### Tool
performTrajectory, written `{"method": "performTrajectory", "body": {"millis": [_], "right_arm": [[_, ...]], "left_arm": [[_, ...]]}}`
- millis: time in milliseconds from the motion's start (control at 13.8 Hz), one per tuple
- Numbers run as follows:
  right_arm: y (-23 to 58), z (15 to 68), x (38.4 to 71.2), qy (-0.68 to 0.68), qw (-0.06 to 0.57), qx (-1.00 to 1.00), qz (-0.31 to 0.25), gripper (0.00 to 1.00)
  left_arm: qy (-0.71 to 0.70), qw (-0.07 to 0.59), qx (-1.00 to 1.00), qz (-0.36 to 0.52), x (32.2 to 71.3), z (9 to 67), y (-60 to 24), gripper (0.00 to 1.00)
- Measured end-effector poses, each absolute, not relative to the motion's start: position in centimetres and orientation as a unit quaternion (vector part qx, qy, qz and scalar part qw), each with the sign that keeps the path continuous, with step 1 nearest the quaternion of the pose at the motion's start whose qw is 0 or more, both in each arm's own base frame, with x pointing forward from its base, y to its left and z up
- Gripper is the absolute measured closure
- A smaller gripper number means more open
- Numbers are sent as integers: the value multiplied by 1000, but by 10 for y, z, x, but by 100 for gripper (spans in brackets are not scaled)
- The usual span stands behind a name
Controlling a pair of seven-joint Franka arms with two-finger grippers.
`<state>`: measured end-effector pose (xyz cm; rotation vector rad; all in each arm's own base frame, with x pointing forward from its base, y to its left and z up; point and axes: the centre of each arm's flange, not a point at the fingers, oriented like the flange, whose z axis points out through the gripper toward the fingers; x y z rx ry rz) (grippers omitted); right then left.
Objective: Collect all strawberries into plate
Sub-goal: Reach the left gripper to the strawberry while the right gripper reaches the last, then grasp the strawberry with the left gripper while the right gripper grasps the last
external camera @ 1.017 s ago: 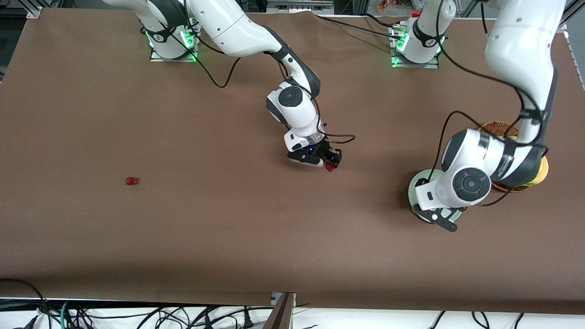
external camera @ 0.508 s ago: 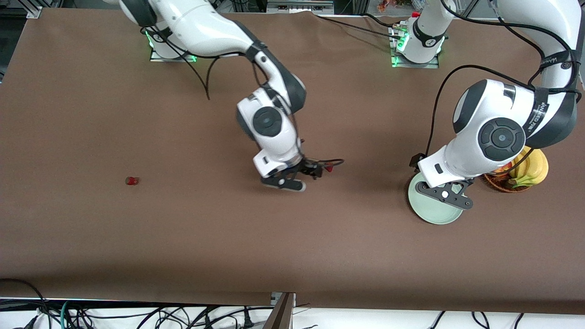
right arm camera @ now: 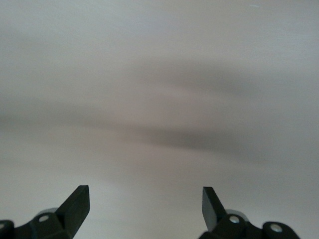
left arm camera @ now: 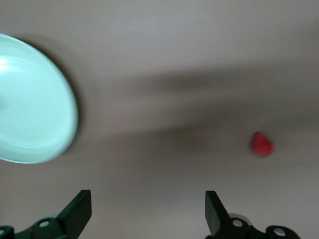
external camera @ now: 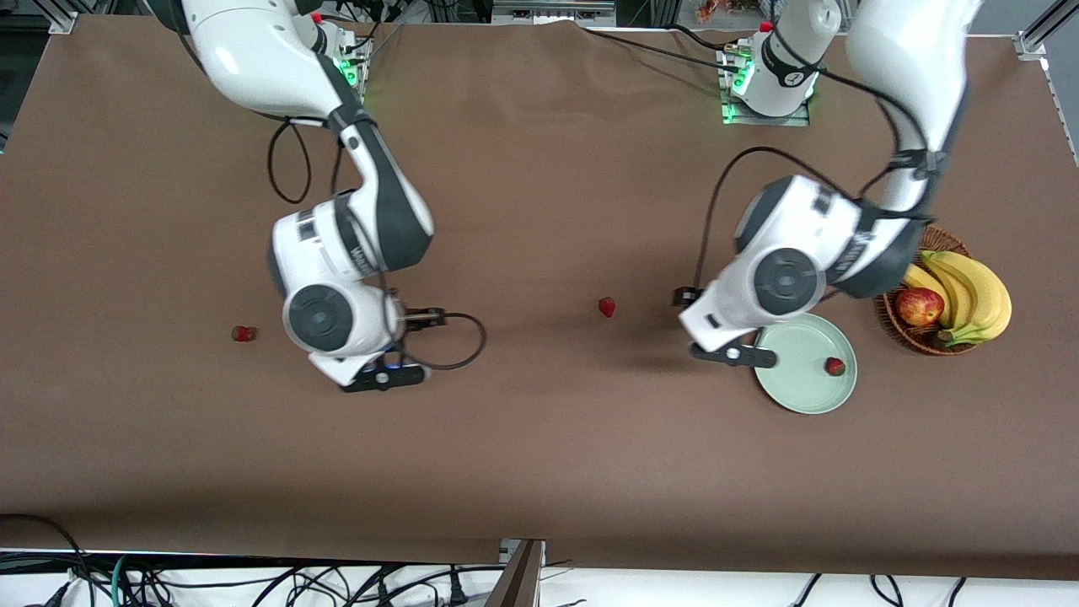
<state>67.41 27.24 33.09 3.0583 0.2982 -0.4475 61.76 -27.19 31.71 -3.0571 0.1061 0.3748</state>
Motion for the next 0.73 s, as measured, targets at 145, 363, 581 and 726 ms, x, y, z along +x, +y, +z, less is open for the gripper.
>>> {"method": "performTrajectory", "body": {"millis": [145, 363, 581, 726], "right_arm": [[218, 321, 682, 126, 37, 977, -168, 0], [139, 292, 683, 147, 52, 968, -197, 0], [78, 264, 681, 173, 60, 964, -193, 0], [40, 241, 677, 192, 65, 963, -178, 0]], "left_arm": [[3, 25, -994, 110, 602, 286, -323, 0], [-48, 14, -994, 96, 585, 248, -368, 0], [-57, 3, -995, 88, 581, 231, -382, 0], [-54, -4, -995, 80, 572, 215, -392, 0]]}}
